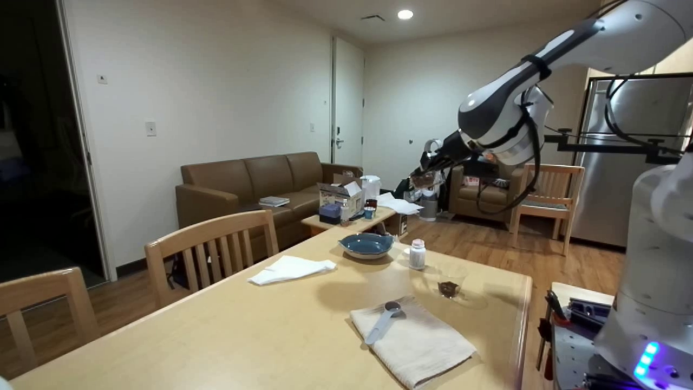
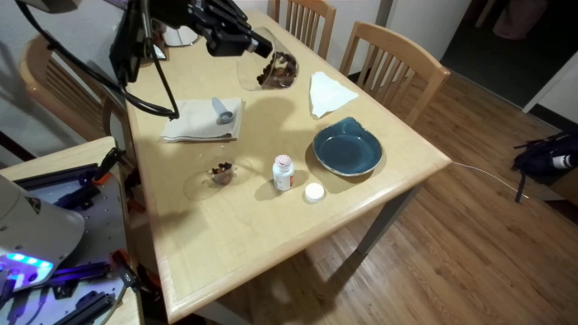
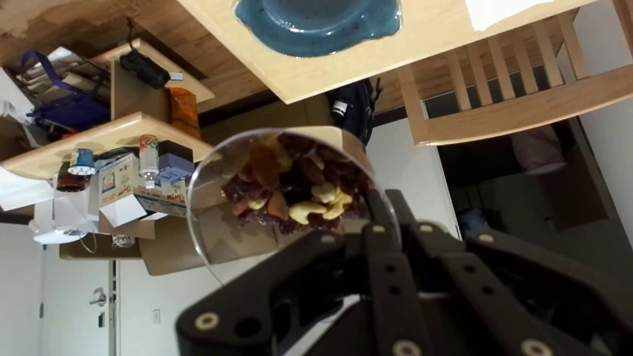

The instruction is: Pick up the cup and pour some of its contents in the other cup

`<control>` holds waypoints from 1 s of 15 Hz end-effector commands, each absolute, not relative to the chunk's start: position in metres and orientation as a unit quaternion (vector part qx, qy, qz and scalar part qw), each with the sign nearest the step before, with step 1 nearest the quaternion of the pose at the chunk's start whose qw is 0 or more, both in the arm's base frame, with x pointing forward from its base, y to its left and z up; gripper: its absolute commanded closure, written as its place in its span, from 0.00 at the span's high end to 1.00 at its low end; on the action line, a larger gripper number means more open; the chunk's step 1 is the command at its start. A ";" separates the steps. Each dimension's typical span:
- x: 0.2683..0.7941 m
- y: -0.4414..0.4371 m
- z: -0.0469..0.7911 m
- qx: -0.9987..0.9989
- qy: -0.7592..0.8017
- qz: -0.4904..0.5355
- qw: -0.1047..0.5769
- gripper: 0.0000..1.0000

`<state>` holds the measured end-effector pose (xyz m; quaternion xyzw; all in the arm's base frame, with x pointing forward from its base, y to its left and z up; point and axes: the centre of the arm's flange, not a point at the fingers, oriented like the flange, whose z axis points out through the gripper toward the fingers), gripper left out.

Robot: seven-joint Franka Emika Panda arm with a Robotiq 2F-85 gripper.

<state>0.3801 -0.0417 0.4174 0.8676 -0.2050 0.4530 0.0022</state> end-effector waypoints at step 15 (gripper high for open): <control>0.380 -0.023 0.431 0.850 -0.123 0.512 0.021 0.05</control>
